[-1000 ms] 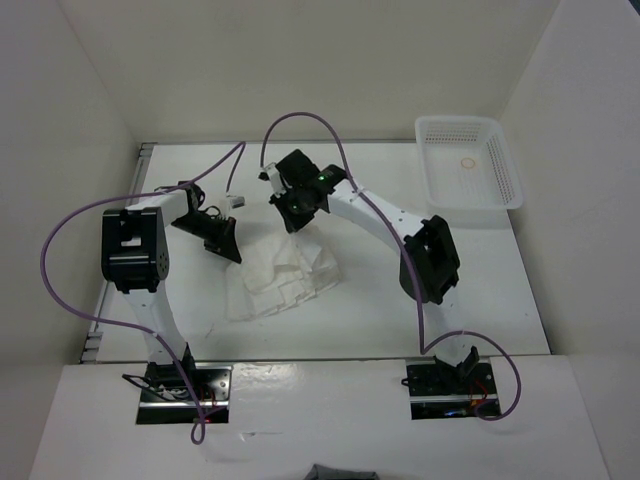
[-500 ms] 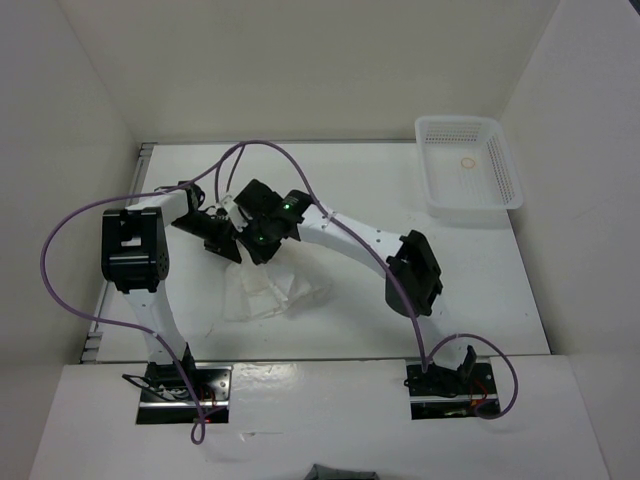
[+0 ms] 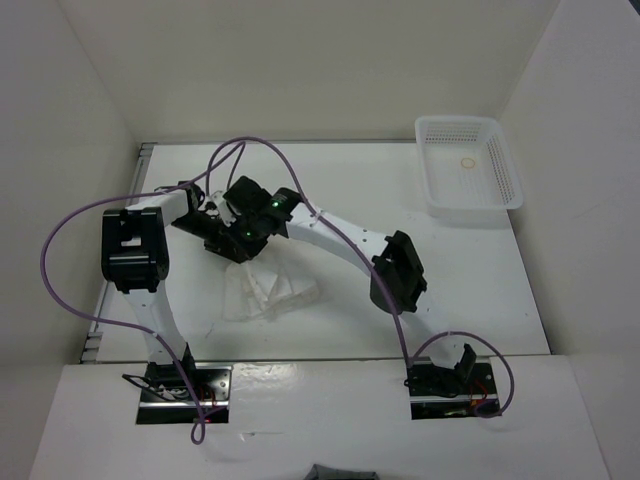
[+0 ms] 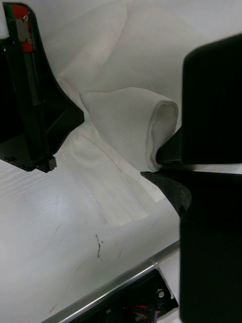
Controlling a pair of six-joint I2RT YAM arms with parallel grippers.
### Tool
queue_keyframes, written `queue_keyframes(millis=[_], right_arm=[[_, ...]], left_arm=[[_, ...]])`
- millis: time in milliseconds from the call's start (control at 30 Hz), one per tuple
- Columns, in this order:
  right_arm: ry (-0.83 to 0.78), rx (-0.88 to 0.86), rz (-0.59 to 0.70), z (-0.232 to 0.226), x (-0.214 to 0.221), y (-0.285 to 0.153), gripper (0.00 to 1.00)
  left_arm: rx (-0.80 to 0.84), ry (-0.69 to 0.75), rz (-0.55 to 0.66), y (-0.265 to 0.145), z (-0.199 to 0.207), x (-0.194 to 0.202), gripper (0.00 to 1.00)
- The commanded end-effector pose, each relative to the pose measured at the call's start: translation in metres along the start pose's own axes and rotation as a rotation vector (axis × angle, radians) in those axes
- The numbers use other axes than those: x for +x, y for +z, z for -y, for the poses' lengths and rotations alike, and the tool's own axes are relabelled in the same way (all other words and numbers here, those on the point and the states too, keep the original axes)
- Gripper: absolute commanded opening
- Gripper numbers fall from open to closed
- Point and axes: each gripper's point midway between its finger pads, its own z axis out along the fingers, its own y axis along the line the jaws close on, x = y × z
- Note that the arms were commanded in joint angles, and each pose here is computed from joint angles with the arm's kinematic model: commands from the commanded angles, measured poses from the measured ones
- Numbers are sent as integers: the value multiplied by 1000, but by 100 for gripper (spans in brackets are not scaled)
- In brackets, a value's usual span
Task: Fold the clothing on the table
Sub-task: Fold the skirt
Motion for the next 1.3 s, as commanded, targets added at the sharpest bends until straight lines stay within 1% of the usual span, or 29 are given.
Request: queue_keyframes(millis=[0, 33, 100, 200, 233, 267, 333, 367, 433, 500, 567, 633, 700, 733, 800, 833, 867, 900, 933, 967, 1000, 1033, 1067, 1100, 1133, 1167, 1200, 1233, 1267], right_arm=[[10, -71, 67, -16, -24, 4, 0], [14, -84, 84, -19, -31, 3, 0], [14, -121, 76, -25, -30, 6, 12], [17, -194, 86, -38, -37, 6, 15], [8, -211, 111, -43, -45, -1, 18], [6, -238, 108, -47, -46, -2, 33], [-5, -284, 123, -57, -54, -12, 45], [-21, -319, 129, -64, -57, -19, 58], [-26, -346, 131, -69, -59, -22, 70], [-53, -364, 146, -80, -62, -38, 80], [-85, -352, 173, -81, -67, -53, 82], [-109, -304, 232, -81, -79, -87, 83], [-108, -225, 274, -59, -83, -107, 88], [-129, -190, 358, -57, -96, -150, 90], [-110, -82, 414, -20, -97, -175, 93], [-113, -1, 498, -7, -103, -219, 94], [-89, 54, 479, 13, -89, -220, 94], [-63, 170, 571, 46, -92, -266, 94], [-38, 217, 590, 64, -85, -281, 94], [-1, 261, 552, 90, -61, -276, 94], [68, 359, 575, 136, -45, -302, 94], [93, 404, 607, 148, -33, -330, 96], [122, 450, 582, 167, -13, -334, 96], [183, 540, 556, 196, 13, -352, 96], [202, 610, 546, 207, 27, -363, 96], [246, 709, 521, 214, 55, -374, 96], [271, 765, 507, 218, 71, -380, 97], [298, 851, 503, 218, 94, -391, 98], [313, 875, 506, 215, 104, -395, 98]], left_arm=[[57, 11, 16, 2, 10, -1, 5], [57, 11, 16, 2, 10, -1, 5], [57, 11, 16, 2, 10, -1, 5], [60, 4, 11, 2, 11, 1, 5], [60, 4, 11, 2, 11, 1, 5], [68, 4, 16, 2, 12, 0, 5], [68, 4, 16, 2, 12, 0, 5], [68, 4, 16, 2, 12, 0, 5], [68, 4, 16, 2, 12, 0, 5], [68, 4, 16, 2, 12, 0, 5], [56, 12, 17, -1, 13, -1, 8], [36, 33, 27, -6, 13, -6, 10], [-13, 35, 55, -22, 4, -11, 14], [-35, 43, 70, -32, 5, -14, 21], [-93, 53, 117, -56, -2, -23, 30], [-138, 78, 151, -73, 0, -30, 41], [-181, 73, 170, -87, -2, -33, 48], [-232, 87, 231, -113, -1, -41, 54], [-271, 82, 255, -127, -1, -44, 60], [-309, 83, 281, -141, -1, -47, 70], [-388, 83, 318, -167, 0, -47, 75], [-424, 68, 336, -178, 2, -45, 79], [-468, 71, 359, -189, 4, -46, 83], [-547, 102, 398, -211, 16, -49, 91], [-583, 89, 429, -223, 24, -48, 94], [-614, 81, 449, -227, 29, -45, 96], [-683, 119, 522, -247, 48, -49, 99], [-730, 74, 565, -256, 55, -46, 99], [-774, 96, 630, -269, 74, -45, 99]])
